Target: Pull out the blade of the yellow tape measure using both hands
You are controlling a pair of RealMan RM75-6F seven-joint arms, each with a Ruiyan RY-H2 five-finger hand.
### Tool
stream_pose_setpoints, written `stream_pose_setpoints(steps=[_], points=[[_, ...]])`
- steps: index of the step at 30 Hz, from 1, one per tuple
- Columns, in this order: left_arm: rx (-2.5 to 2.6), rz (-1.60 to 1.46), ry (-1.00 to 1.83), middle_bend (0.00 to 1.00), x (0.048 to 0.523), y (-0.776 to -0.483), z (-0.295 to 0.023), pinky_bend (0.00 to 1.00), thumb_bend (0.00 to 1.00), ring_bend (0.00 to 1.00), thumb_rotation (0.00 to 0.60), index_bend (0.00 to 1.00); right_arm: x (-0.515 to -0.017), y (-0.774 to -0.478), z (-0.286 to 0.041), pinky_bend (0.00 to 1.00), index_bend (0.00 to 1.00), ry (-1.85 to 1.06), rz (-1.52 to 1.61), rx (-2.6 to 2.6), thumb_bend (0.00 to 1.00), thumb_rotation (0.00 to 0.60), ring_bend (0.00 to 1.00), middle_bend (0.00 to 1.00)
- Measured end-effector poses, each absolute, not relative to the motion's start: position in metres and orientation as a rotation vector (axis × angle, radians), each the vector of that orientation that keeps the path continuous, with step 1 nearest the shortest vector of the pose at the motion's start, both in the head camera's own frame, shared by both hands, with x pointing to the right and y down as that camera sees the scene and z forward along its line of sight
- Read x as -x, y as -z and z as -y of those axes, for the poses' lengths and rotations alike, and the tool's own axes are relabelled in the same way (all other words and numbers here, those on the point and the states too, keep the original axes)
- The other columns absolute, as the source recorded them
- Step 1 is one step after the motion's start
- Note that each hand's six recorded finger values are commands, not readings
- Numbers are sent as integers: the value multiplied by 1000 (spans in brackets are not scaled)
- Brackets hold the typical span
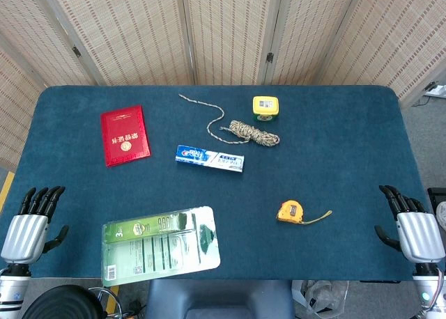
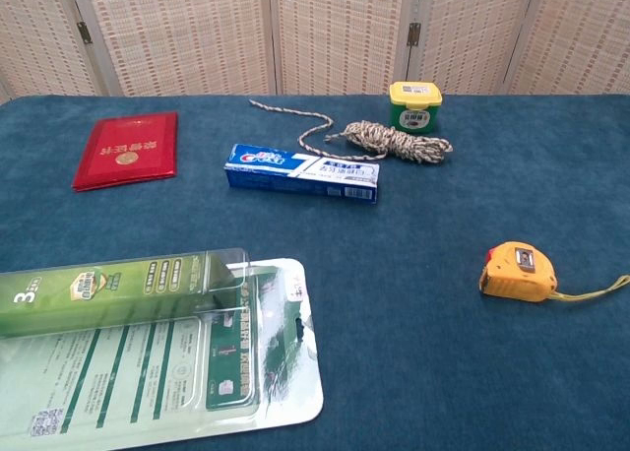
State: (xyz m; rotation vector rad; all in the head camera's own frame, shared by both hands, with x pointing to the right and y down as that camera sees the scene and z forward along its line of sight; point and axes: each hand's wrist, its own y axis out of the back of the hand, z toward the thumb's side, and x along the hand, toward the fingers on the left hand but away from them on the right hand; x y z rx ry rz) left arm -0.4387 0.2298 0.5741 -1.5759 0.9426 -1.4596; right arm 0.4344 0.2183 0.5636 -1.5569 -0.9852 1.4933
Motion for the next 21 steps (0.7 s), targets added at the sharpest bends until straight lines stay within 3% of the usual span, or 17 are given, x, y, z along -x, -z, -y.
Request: stream_pose_setpoints(steps=[12, 21], points=[[1553, -963, 1446, 131, 437, -571, -226, 53, 364, 99, 600, 70, -427, -567, -219, 247, 100, -1478, 979, 1605, 296, 600, 262, 168], [1546, -983, 1449, 131, 441, -567, -229, 53, 365, 99, 600, 70, -393, -583, -207, 255, 99, -1415, 878, 1702, 296, 600, 266, 168]])
